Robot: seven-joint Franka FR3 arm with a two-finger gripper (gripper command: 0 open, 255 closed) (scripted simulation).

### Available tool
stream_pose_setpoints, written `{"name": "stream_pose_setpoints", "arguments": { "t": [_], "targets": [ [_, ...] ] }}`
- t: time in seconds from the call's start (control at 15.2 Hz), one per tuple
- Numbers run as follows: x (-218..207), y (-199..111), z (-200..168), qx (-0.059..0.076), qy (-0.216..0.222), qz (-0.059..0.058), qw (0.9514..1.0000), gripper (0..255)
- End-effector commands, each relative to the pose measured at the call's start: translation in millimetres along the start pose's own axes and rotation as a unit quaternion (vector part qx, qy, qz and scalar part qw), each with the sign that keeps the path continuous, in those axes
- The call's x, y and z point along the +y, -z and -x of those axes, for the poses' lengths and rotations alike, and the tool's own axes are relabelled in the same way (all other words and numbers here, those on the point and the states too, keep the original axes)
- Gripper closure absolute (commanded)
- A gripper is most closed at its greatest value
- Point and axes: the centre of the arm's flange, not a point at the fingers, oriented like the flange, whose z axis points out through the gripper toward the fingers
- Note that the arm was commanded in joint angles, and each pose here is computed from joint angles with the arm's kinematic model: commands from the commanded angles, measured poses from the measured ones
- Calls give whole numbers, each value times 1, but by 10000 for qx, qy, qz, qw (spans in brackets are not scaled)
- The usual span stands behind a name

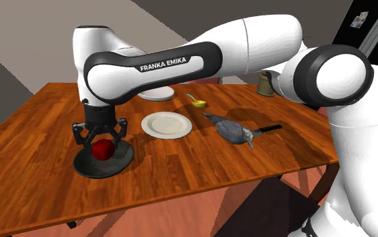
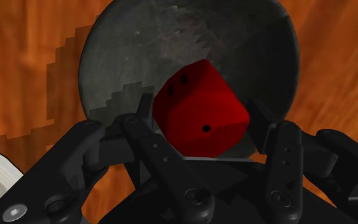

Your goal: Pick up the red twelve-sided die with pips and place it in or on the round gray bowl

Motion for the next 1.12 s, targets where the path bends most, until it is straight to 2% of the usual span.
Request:
{"name": "stream_pose_setpoints", "arguments": {
  "t": [0.0,0.33,0.4,0.73,0.99,1.06],
  "targets": [
    [0,-2,0,3,-1,-2,10000,255],
    [0,-2,0,3,-1,-2,10000,255],
    [0,-2,0,3,-1,-2,10000,0],
    [0,-2,0,3,-1,-2,10000,0],
    [0,48,0,3,-1,-2,10000,0],
    [0,48,0,3,-1,-2,10000,0]
  ]
}}
